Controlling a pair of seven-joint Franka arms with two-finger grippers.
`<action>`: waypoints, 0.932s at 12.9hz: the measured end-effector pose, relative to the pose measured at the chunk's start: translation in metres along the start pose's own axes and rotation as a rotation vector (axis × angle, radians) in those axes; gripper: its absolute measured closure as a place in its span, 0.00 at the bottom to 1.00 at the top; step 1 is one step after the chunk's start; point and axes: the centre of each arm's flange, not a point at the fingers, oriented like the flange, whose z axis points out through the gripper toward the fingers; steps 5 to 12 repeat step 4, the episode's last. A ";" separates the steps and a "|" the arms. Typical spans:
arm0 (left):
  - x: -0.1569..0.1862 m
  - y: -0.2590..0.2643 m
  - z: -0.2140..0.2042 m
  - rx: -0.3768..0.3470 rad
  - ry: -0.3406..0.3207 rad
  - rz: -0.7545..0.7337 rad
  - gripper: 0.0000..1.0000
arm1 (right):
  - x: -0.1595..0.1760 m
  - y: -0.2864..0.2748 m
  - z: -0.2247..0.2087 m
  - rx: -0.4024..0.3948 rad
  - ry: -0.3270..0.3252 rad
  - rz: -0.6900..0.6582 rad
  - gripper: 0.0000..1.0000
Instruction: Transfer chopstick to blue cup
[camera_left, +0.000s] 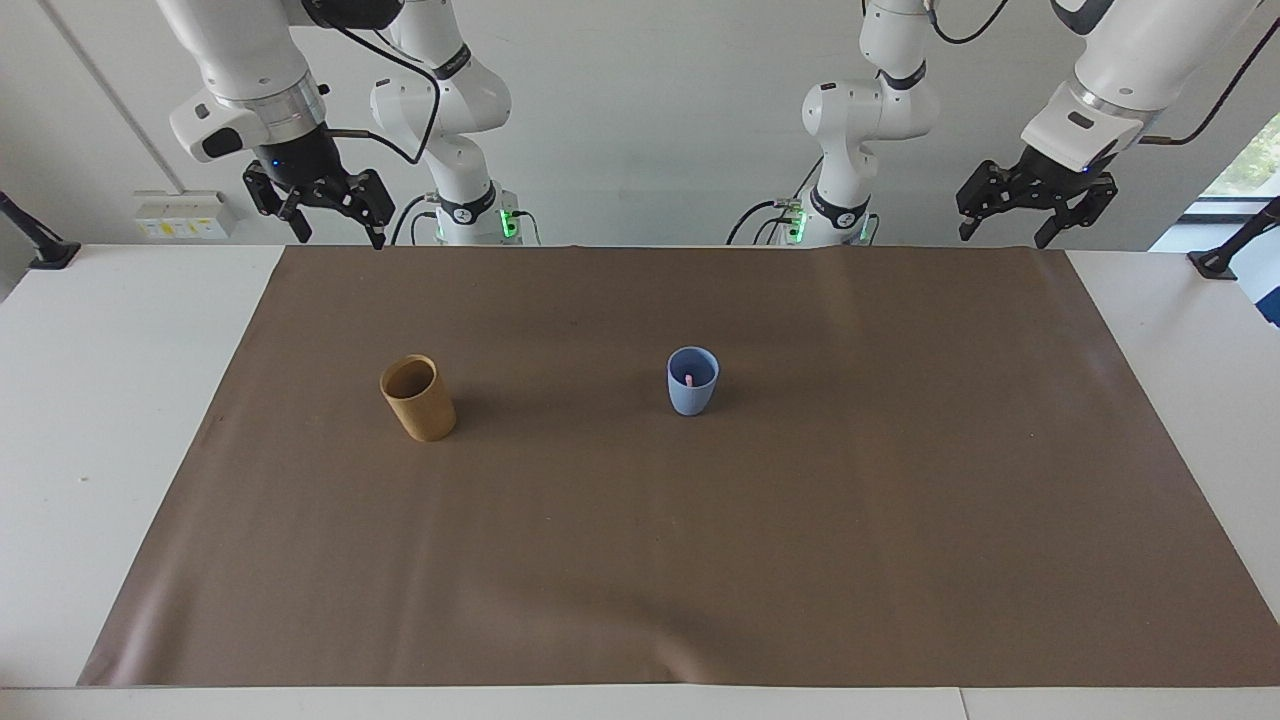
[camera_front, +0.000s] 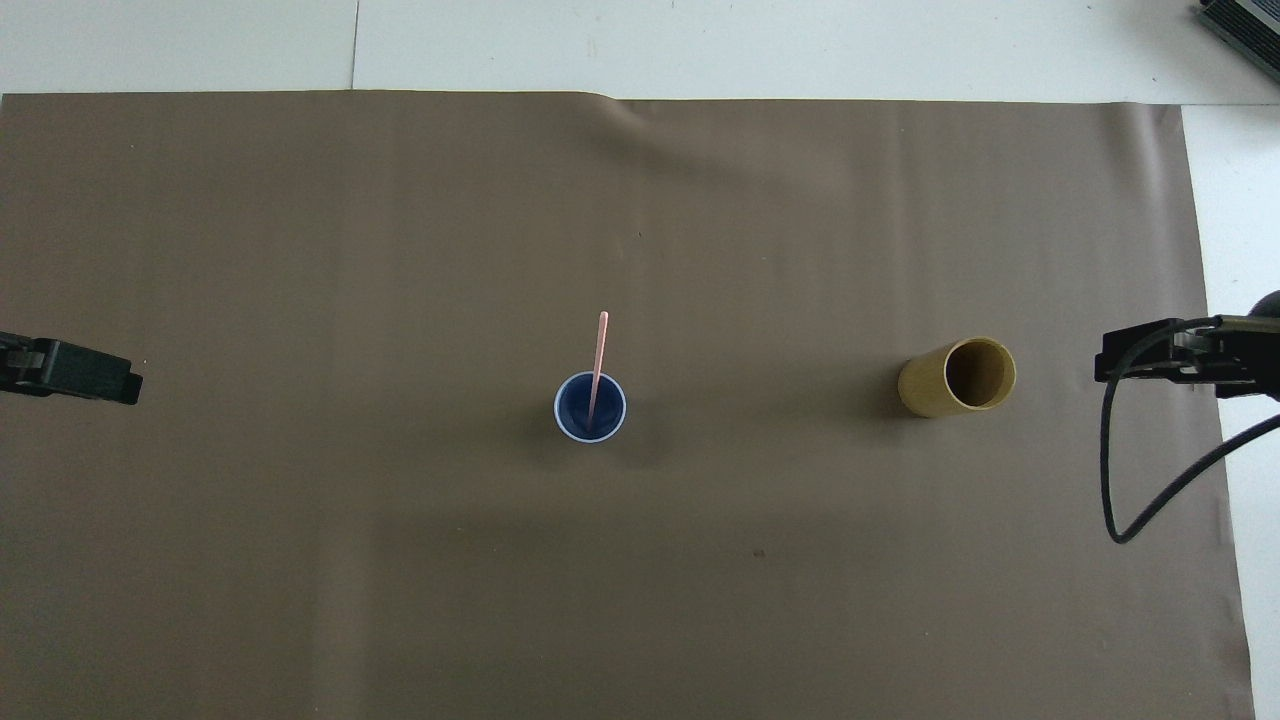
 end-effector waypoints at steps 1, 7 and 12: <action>0.000 0.000 0.000 0.000 0.000 0.000 0.00 | 0.000 0.001 0.000 -0.005 0.001 -0.003 0.00; 0.000 0.000 0.000 0.000 0.000 0.001 0.00 | 0.000 0.002 0.000 -0.018 0.003 -0.005 0.00; 0.000 0.000 0.000 0.000 0.000 0.001 0.00 | 0.000 0.002 0.000 -0.018 0.003 -0.005 0.00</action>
